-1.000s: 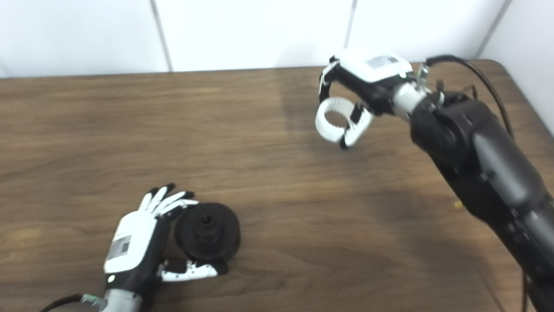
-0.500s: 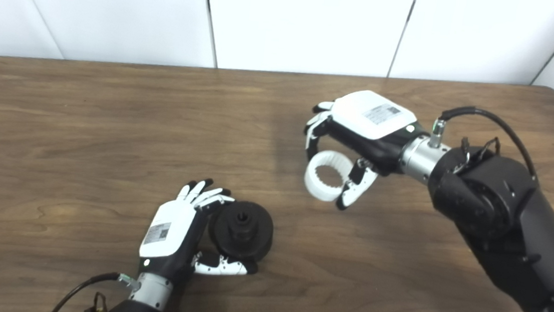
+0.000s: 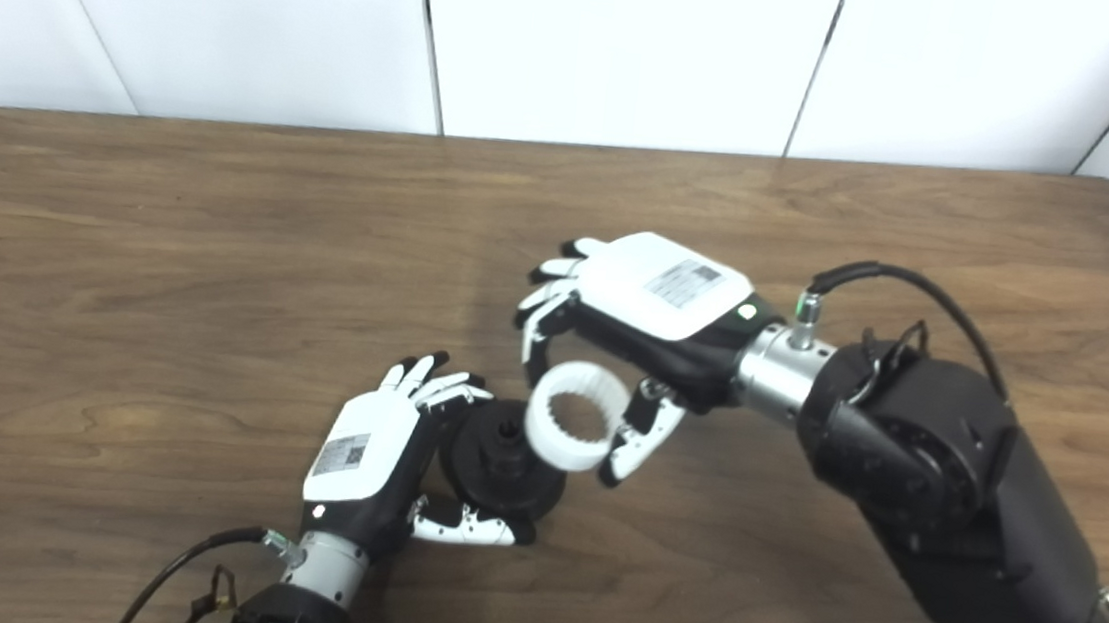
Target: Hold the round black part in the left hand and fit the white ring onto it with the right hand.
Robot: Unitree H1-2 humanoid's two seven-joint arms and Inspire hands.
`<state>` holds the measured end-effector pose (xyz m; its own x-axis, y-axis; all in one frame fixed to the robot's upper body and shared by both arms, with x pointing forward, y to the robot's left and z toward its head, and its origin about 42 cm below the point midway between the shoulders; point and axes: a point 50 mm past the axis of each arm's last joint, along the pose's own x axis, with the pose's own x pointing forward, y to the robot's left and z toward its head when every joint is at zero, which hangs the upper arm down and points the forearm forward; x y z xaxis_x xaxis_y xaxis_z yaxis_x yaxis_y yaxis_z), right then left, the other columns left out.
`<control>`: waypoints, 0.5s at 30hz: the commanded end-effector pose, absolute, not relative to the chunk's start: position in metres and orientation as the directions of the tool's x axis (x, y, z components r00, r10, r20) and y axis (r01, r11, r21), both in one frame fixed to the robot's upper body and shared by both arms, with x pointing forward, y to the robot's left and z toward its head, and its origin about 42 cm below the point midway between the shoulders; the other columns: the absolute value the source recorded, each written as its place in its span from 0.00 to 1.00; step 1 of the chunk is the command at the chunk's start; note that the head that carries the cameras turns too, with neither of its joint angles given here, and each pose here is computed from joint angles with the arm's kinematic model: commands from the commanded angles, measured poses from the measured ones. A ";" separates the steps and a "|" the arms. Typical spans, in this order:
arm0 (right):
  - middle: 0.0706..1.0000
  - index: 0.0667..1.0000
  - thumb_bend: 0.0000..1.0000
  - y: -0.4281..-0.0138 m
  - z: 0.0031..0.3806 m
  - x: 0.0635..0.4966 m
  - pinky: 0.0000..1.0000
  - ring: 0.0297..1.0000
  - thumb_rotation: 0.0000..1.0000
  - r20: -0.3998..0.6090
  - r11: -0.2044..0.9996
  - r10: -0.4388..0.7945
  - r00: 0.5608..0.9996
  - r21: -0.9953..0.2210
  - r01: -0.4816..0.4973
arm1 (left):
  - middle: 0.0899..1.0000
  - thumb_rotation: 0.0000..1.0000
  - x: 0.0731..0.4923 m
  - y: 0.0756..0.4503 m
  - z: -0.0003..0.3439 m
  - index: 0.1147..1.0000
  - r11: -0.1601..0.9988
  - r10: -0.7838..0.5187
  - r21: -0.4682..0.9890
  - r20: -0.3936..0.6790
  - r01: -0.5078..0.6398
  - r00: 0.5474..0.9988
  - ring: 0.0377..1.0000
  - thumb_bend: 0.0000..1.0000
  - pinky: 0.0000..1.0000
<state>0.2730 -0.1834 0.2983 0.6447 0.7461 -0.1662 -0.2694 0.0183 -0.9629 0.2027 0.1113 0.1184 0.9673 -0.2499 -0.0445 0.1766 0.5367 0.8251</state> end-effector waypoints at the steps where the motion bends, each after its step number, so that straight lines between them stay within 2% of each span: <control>1: 0.80 0.45 0.52 -0.181 0.307 0.272 1.00 0.92 0.14 -0.121 0.041 0.747 0.654 -0.973 -0.227 | 0.84 0.05 0.198 0.089 0.113 0.42 0.538 -0.281 0.808 -0.095 0.239 0.955 0.97 0.52 1.00; 6: 0.80 0.45 0.52 -0.174 0.297 0.270 1.00 0.91 0.14 -0.129 0.030 0.759 0.638 -0.972 -0.232 | 0.84 0.06 0.198 0.088 0.115 0.42 0.531 -0.284 0.812 -0.098 0.241 0.954 0.97 0.52 1.00; 15: 0.86 0.45 0.52 -0.168 0.281 0.274 1.00 0.95 0.14 -0.137 0.036 0.751 0.646 -0.968 -0.248 | 0.85 0.05 0.197 0.084 0.116 0.42 0.550 -0.286 0.799 -0.093 0.243 0.954 0.98 0.52 1.00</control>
